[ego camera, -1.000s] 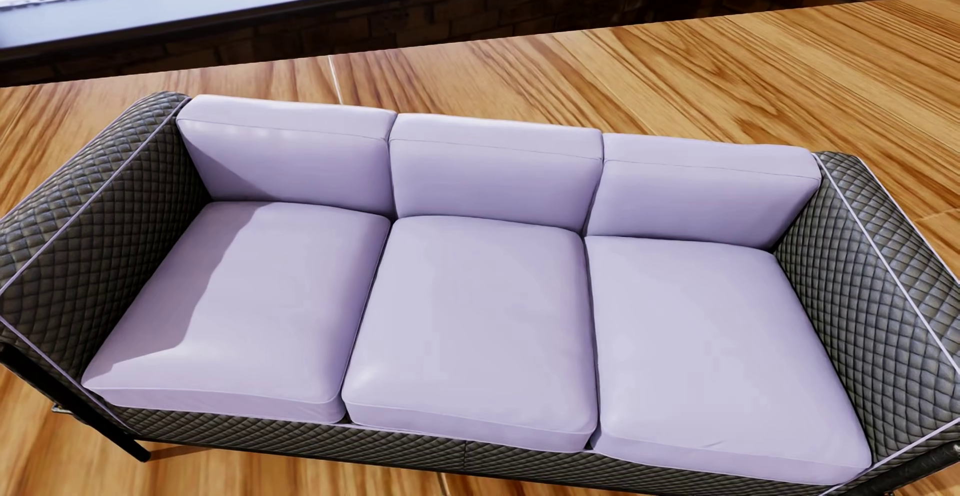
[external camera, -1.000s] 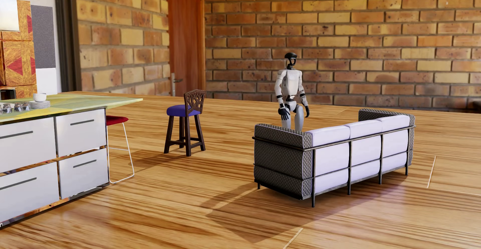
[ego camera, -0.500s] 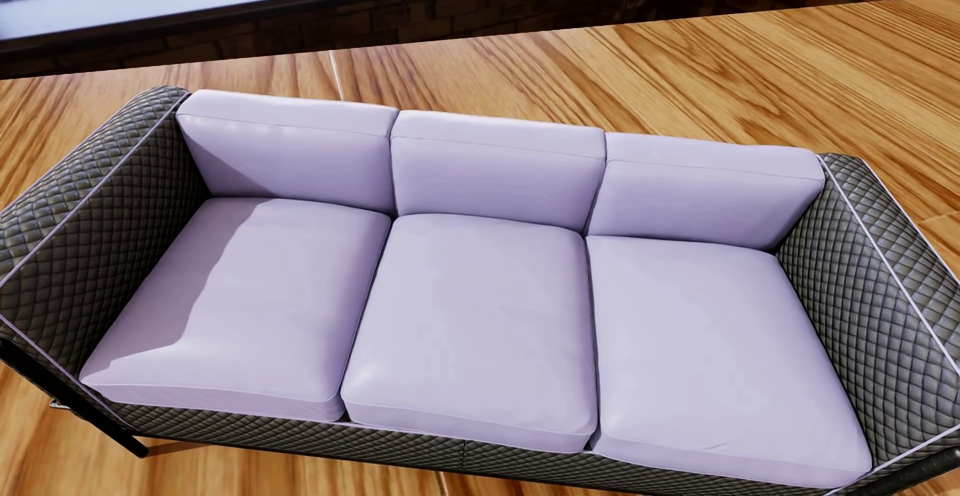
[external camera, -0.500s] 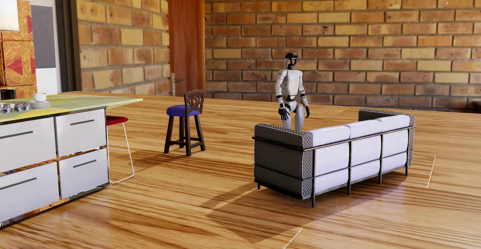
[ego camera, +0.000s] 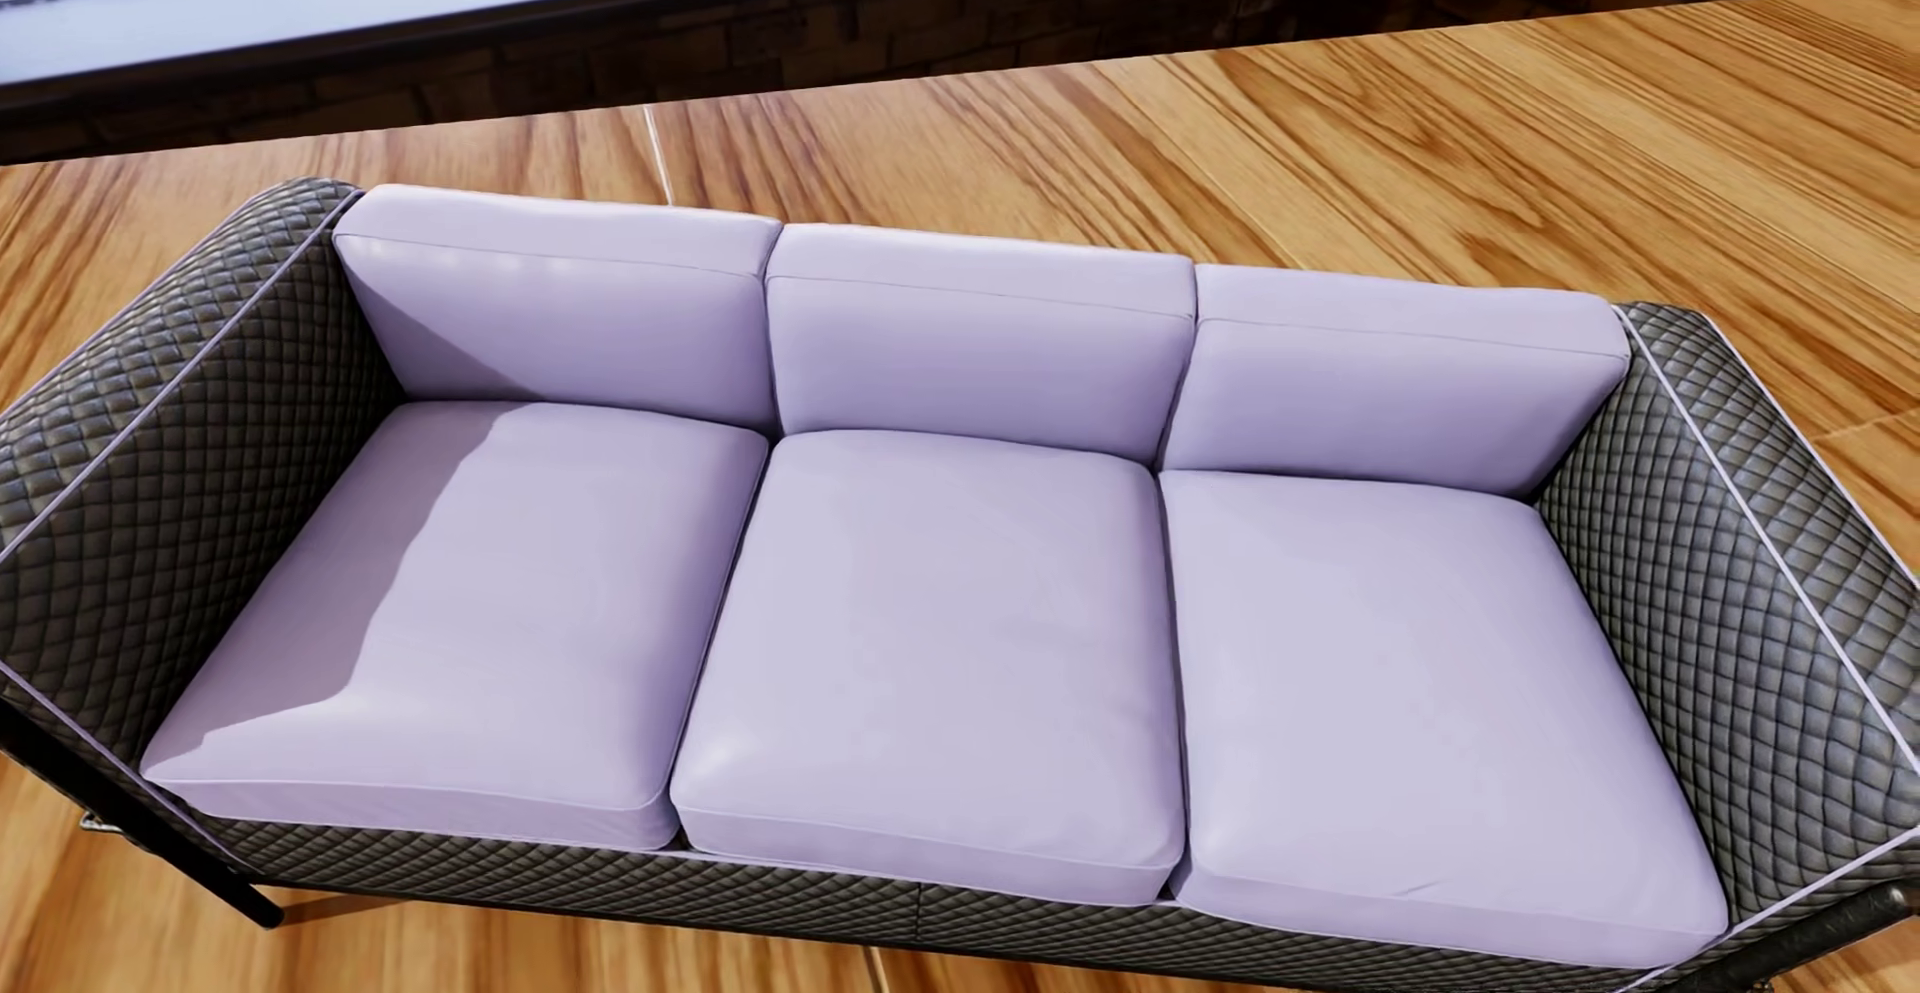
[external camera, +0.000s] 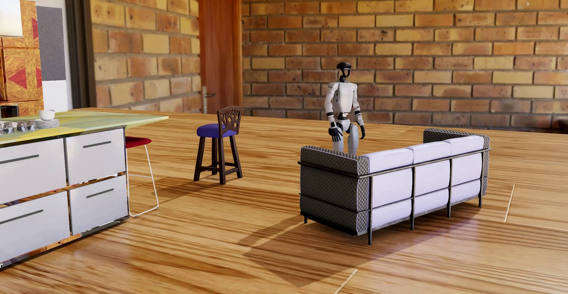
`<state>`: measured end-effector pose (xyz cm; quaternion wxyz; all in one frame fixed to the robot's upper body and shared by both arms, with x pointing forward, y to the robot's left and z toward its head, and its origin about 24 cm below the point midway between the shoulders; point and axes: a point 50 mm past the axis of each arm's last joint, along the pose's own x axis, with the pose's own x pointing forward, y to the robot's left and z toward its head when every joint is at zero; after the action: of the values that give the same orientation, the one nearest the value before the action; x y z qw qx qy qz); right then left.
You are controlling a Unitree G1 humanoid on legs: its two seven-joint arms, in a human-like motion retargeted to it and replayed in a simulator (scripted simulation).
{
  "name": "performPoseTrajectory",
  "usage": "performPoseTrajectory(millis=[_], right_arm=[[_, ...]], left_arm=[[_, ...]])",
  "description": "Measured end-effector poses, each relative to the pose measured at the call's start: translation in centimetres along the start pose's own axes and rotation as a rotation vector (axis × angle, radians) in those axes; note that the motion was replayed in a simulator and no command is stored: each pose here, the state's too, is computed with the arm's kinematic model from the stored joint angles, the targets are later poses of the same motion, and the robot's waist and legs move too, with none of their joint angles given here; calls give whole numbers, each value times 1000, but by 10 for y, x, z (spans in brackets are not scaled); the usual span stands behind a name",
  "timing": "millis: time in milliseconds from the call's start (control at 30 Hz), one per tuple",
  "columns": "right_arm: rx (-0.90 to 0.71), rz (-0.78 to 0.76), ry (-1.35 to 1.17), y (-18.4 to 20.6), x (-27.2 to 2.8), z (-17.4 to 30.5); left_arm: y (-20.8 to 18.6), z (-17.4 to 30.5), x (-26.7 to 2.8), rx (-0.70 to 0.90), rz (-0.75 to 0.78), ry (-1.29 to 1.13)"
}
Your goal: Stand still
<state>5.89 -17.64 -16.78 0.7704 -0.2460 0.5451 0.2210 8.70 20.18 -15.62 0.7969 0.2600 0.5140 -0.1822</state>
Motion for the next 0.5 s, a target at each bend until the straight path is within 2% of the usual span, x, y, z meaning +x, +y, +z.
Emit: performPoseTrajectory(millis=[500], right_arm=[[-11,8,24,2,-1,-8]], left_arm=[[0,3,1,14,-4,-9]])
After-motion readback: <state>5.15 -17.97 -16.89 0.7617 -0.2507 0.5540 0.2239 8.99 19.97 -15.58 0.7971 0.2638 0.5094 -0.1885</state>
